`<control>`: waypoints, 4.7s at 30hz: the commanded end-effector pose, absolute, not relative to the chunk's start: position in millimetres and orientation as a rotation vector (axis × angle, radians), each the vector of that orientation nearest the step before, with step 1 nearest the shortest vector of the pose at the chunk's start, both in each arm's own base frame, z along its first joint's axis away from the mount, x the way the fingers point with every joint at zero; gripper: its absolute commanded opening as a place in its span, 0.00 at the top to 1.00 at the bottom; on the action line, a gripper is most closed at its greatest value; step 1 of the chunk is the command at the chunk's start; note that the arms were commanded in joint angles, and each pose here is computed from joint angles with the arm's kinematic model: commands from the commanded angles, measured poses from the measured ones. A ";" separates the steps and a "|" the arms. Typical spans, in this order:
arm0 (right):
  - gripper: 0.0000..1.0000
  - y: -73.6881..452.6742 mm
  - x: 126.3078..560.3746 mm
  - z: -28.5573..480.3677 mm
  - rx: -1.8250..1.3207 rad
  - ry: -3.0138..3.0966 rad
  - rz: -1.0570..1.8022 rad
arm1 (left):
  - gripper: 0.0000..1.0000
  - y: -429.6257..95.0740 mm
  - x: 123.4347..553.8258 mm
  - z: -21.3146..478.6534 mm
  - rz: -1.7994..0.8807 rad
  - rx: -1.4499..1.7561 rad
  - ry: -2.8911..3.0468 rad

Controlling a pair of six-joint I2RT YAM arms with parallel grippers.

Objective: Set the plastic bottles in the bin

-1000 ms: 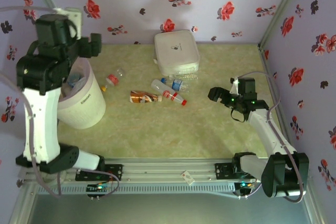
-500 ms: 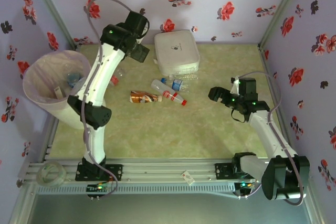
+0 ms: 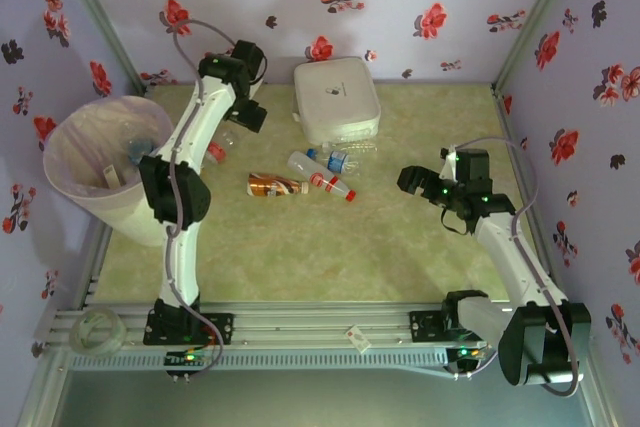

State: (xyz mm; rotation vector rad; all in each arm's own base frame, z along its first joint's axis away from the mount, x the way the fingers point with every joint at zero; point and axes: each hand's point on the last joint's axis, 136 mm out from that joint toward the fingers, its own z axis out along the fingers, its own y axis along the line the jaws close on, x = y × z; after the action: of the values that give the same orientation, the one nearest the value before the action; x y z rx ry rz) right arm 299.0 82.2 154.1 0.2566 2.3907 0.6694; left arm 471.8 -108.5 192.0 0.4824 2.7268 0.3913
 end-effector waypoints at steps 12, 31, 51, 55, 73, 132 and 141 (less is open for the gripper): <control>0.01 69.4 289.0 154.0 0.270 2.391 0.584 | 0.07 -70.0 484.7 102.3 0.340 0.376 2.907; 0.01 67.8 289.1 156.5 0.261 2.388 0.574 | 0.11 -58.2 482.2 24.8 0.310 0.317 3.021; 0.01 67.4 288.7 155.0 0.264 2.392 0.572 | 0.45 -67.0 481.1 28.8 0.284 0.302 2.996; 0.01 67.2 289.1 154.4 0.265 2.393 0.570 | 0.46 -83.0 478.9 55.5 0.274 0.343 2.956; 0.01 68.4 289.4 154.1 0.274 2.393 0.583 | 0.72 -159.4 474.0 232.7 0.096 0.457 2.626; 0.01 77.6 301.9 151.8 0.271 2.391 0.653 | 1.00 108.5 349.0 279.8 0.181 -0.384 2.532; 0.01 77.2 302.2 148.2 0.274 2.394 0.651 | 1.00 106.2 359.3 238.9 0.127 -0.348 2.624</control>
State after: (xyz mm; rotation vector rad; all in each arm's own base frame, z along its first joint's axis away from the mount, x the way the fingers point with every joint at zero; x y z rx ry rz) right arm 296.8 77.7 146.4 0.2792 2.4174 0.6454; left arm 351.9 105.9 246.9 -0.3906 2.6190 0.1500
